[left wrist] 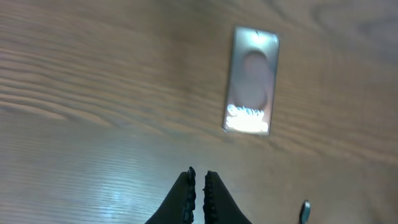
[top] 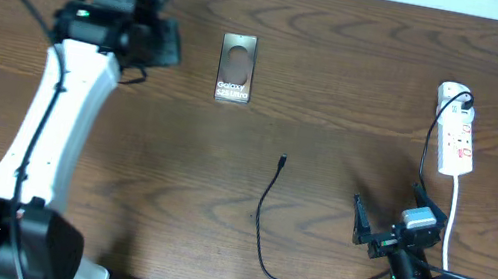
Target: Plug charger to phone and switch on socket
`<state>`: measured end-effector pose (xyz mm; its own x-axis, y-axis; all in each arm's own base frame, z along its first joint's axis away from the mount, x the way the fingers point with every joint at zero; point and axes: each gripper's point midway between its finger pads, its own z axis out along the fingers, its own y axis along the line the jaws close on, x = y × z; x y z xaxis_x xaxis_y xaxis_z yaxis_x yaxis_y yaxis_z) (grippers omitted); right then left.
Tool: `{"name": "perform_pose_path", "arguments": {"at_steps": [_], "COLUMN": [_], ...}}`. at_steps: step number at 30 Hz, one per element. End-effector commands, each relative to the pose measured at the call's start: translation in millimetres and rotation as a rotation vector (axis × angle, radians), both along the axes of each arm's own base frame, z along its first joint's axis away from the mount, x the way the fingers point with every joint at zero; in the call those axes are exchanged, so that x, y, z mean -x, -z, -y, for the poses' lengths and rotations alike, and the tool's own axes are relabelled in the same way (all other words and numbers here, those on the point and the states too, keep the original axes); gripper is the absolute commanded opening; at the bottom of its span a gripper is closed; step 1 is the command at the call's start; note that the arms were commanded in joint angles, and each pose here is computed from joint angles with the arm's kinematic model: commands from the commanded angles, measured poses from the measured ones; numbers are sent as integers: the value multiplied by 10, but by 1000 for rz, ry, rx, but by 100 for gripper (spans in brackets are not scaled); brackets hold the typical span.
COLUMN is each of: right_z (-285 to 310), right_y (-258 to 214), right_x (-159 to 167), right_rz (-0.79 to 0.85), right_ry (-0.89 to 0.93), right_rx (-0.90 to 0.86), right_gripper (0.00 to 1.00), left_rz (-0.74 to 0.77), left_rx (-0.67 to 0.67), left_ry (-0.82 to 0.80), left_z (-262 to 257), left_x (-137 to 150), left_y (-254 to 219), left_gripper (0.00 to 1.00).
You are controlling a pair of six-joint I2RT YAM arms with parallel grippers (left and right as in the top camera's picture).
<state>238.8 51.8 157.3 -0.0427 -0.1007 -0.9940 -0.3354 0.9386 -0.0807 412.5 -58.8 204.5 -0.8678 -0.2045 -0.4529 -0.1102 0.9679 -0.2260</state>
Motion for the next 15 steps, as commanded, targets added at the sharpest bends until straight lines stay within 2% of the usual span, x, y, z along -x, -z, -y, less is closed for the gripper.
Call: {"name": "perform_pose_path", "arguments": {"at_steps": [1, 2, 3, 5, 8, 15], "right_z": [-27, -34, -31, -36, -156, -56], "right_y": [12, 11, 1, -67, -118, -277], "right_x": [9, 11, 9, 7, 54, 22], "right_rz": [-8, -7, -3, 27, 47, 35], "right_ry": [-13, -17, -16, -19, -95, -27], "right_rx": [-11, -11, -10, -7, -12, -109], "right_gripper": [99, 99, 99, 99, 99, 99], "left_rz": [-69, -75, -78, -80, -79, -24], "left_rx": [-15, -16, -18, -20, -22, -65], "left_ry": [78, 94, 115, 148, 193, 218], "left_z": [296, 368, 459, 618, 844, 1074], "left_x": [9, -3, -24, -70, -135, -351], "left_y": [312, 360, 417, 525, 684, 541], "left_gripper": [50, 67, 78, 86, 91, 90]}}
